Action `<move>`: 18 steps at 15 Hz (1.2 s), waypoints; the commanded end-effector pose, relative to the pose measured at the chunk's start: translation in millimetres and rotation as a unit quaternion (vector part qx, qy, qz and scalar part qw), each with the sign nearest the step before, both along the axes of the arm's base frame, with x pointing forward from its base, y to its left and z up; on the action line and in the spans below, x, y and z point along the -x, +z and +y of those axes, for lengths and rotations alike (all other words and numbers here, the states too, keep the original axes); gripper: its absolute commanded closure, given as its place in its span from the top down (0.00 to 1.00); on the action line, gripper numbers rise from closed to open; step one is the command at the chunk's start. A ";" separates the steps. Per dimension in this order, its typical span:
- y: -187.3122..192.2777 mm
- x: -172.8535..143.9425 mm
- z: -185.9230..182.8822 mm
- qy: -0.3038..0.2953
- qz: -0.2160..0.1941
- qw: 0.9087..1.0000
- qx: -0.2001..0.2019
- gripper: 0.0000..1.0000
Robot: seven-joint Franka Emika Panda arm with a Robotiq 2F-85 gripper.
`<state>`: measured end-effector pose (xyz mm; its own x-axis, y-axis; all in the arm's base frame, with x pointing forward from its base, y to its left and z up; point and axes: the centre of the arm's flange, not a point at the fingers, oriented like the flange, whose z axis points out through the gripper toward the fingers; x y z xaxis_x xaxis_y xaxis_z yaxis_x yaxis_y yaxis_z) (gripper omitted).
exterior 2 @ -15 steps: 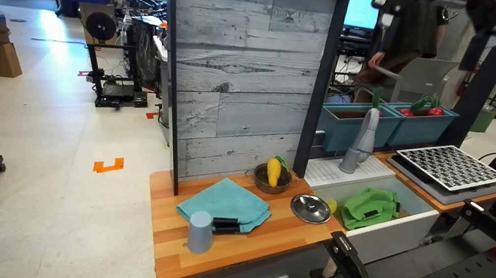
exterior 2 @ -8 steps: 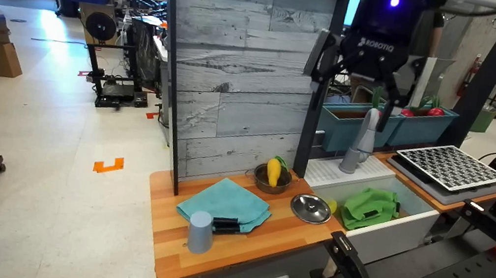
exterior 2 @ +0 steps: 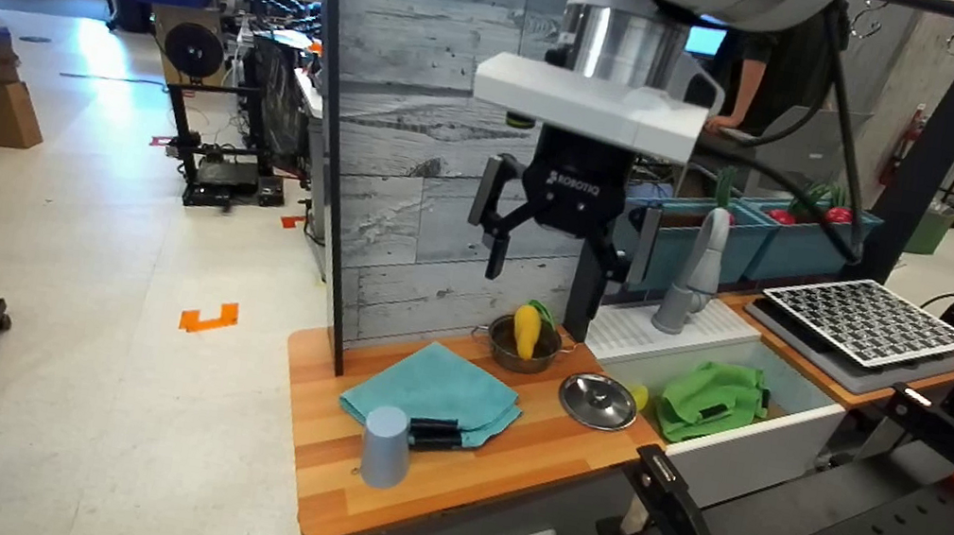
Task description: Move the blue cloth
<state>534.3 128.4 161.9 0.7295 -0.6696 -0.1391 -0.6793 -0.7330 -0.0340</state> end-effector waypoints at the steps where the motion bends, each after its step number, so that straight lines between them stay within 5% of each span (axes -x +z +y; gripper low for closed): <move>1: -36.4 -39.3 25.5 -0.018 -0.002 1.000 0.017 1.00; 7: -83.5 -72.0 42.7 -0.060 0.003 0.996 0.067 1.00; 9: -84.0 -71.4 48.0 -0.026 0.010 0.998 0.057 1.00; 18: -87.3 -55.4 38.9 -0.045 0.006 0.997 0.056 1.00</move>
<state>589.6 167.3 74.5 0.6651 -0.7436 -0.0689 -0.7418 -0.6685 0.0535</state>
